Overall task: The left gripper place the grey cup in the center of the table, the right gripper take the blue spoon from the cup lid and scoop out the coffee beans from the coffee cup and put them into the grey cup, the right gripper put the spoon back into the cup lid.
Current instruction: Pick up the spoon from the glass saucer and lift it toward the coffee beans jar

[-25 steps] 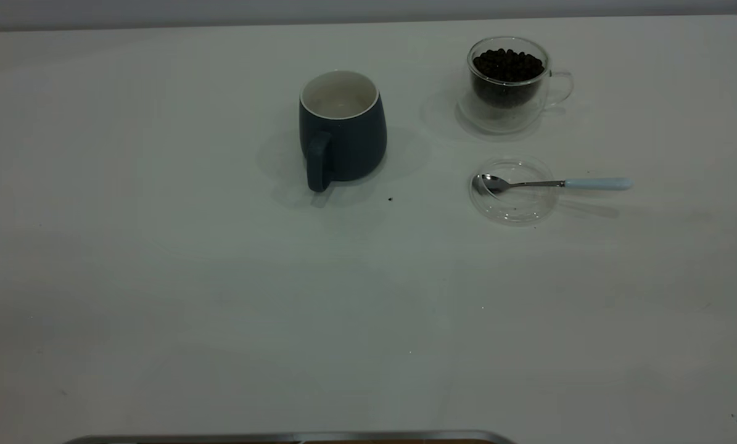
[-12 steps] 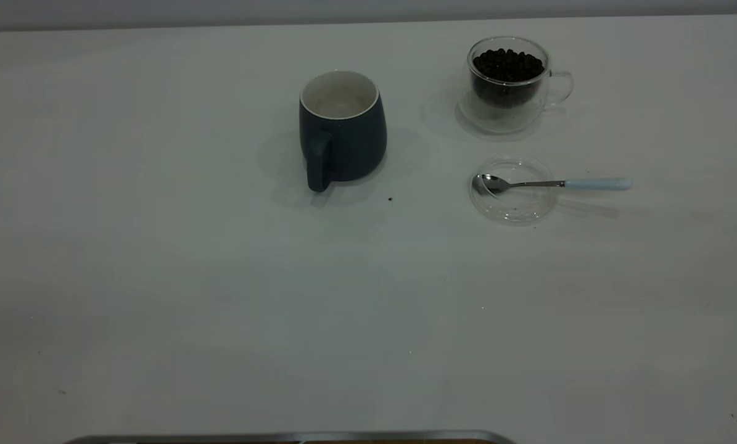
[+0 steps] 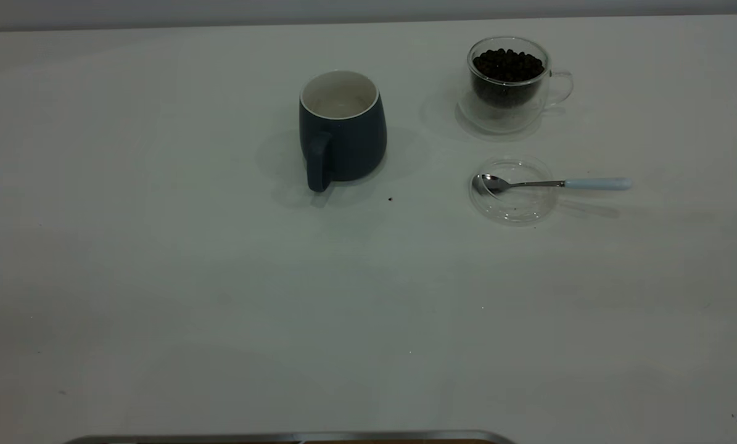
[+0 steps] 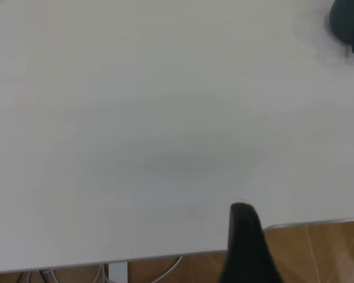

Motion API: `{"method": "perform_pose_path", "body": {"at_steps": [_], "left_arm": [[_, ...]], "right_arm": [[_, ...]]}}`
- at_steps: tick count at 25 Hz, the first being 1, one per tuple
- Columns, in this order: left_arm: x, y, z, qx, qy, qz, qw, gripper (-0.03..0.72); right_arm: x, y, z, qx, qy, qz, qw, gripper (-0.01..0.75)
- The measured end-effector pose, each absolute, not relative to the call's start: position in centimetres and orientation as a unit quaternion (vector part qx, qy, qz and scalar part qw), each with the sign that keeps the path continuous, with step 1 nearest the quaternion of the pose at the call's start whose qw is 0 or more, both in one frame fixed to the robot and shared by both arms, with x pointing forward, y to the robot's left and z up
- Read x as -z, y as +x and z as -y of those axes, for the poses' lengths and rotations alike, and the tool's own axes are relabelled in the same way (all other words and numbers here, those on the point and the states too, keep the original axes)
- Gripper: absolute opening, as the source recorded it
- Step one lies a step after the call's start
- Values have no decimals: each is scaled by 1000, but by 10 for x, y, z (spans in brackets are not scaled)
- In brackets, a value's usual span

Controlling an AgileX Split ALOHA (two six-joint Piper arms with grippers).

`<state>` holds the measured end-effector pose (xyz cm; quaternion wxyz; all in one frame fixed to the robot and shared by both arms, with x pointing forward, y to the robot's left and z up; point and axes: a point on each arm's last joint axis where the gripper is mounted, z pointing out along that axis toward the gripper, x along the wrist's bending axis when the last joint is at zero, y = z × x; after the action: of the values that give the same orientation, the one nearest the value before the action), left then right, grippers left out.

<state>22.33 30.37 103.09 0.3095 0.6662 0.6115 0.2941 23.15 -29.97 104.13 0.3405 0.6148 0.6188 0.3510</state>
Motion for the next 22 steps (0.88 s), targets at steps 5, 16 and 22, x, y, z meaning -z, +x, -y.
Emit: {"method": "perform_pose_path", "body": {"at_steps": [5,16,22], "left_arm": [[-1031,223,-304,-294,666,-612,309,567],[-1031,223,-304,-293,664,-614,310,567],[-1031,223,-304,-294,666,-612,309,567]], "right_arm": [[-1041,233,300,-351,620,-617,335,589],[-1085,336,288,-328,672,-624,228,593],[-1052,421,279,-295,706,-628,143,594]]}}
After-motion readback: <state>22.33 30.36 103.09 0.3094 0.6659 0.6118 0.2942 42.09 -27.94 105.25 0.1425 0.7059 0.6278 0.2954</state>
